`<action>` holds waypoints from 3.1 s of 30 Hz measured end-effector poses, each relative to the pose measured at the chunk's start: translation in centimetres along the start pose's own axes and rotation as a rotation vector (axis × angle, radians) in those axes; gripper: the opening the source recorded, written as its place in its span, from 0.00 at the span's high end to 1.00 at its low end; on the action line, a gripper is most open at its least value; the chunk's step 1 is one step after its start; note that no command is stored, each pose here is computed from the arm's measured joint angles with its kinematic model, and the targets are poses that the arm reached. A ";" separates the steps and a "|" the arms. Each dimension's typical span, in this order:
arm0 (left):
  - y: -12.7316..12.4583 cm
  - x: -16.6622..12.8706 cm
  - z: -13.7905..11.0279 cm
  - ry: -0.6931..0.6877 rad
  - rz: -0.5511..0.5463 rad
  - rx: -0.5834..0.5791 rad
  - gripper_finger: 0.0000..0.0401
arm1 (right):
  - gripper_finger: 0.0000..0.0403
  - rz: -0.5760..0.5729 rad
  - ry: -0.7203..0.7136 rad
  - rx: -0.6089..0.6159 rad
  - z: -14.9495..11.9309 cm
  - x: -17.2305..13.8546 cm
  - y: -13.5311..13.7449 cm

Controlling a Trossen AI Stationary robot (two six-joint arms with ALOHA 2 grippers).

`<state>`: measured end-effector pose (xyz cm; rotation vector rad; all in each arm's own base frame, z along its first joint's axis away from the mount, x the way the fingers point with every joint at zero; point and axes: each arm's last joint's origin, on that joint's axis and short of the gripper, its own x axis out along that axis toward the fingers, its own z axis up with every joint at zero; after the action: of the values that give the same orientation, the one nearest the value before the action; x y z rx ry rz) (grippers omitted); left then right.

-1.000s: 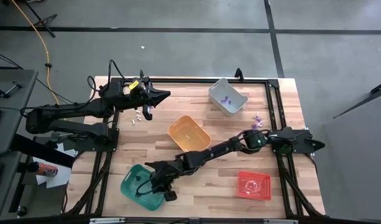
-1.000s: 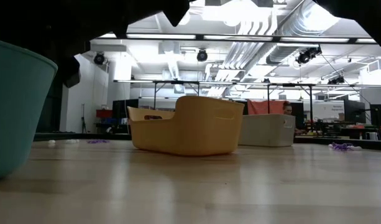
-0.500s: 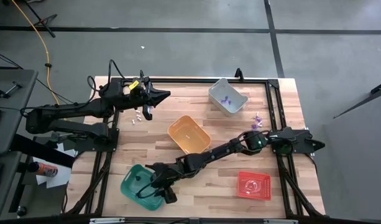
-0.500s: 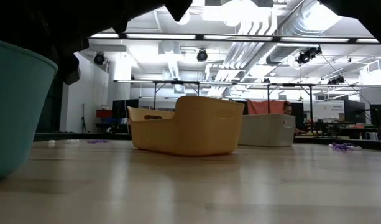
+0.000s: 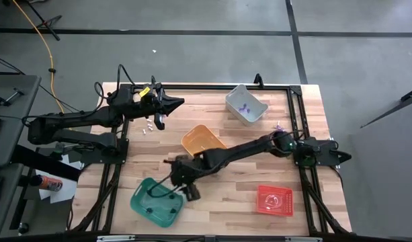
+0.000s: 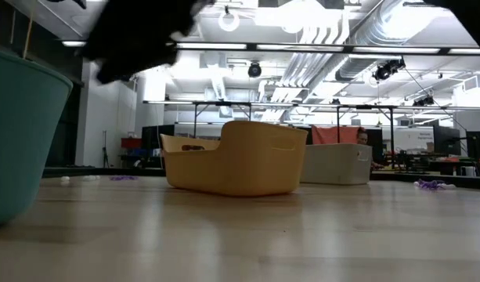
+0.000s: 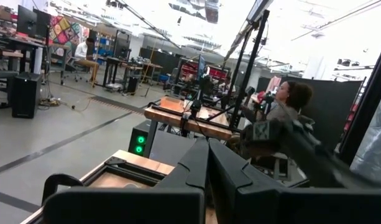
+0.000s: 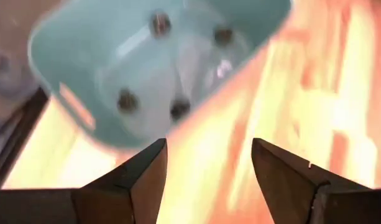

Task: Sort Halloween decoration
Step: Put the white bone toy into the yellow bin

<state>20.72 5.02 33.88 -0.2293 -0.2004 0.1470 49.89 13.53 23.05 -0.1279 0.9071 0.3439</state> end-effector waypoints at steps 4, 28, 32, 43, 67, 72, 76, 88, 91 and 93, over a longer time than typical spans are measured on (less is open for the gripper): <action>0.0 0.0 0.0 0.000 0.001 0.001 1.00 | 0.53 -0.041 0.241 -0.009 -1.9 -2.2 -0.1; 0.1 0.0 0.0 0.001 0.015 0.001 1.00 | 0.99 -0.144 0.075 0.386 -21.2 -19.1 0.6; 0.1 0.0 -0.1 0.005 0.016 0.001 1.00 | 0.99 -0.254 -0.274 0.451 -23.2 -21.6 -0.1; 0.1 0.0 -0.2 0.018 0.021 0.046 1.00 | 1.00 -0.389 -0.869 0.401 -21.0 -25.5 -5.4; 0.7 0.1 -2.8 0.264 0.038 0.039 1.00 | 1.00 -0.318 -0.876 0.351 -16.5 -26.3 -9.5; 0.7 0.1 -2.8 0.264 0.039 0.038 1.00 | 1.00 -0.318 -0.876 0.351 -16.5 -26.3 -9.5; 0.7 0.1 -2.8 0.263 0.042 0.039 1.00 | 1.00 -0.318 -0.876 0.351 -16.5 -26.3 -9.5; 5.9 -2.7 -5.1 0.547 0.542 -0.278 0.93 | 1.00 -0.314 -0.830 0.368 -16.8 -25.9 -9.5; 6.7 -4.7 -6.6 0.759 0.684 -0.329 0.90 | 1.00 -0.312 -0.810 0.376 -17.0 -25.8 -9.4; 6.9 -6.0 -7.3 0.870 0.791 -0.366 0.88 | 1.00 -0.311 -0.809 0.377 -17.0 -25.8 -9.4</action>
<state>15.60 9.14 24.17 -0.7069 0.7520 0.7767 25.85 -5.75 32.62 0.2095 0.1302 -0.0812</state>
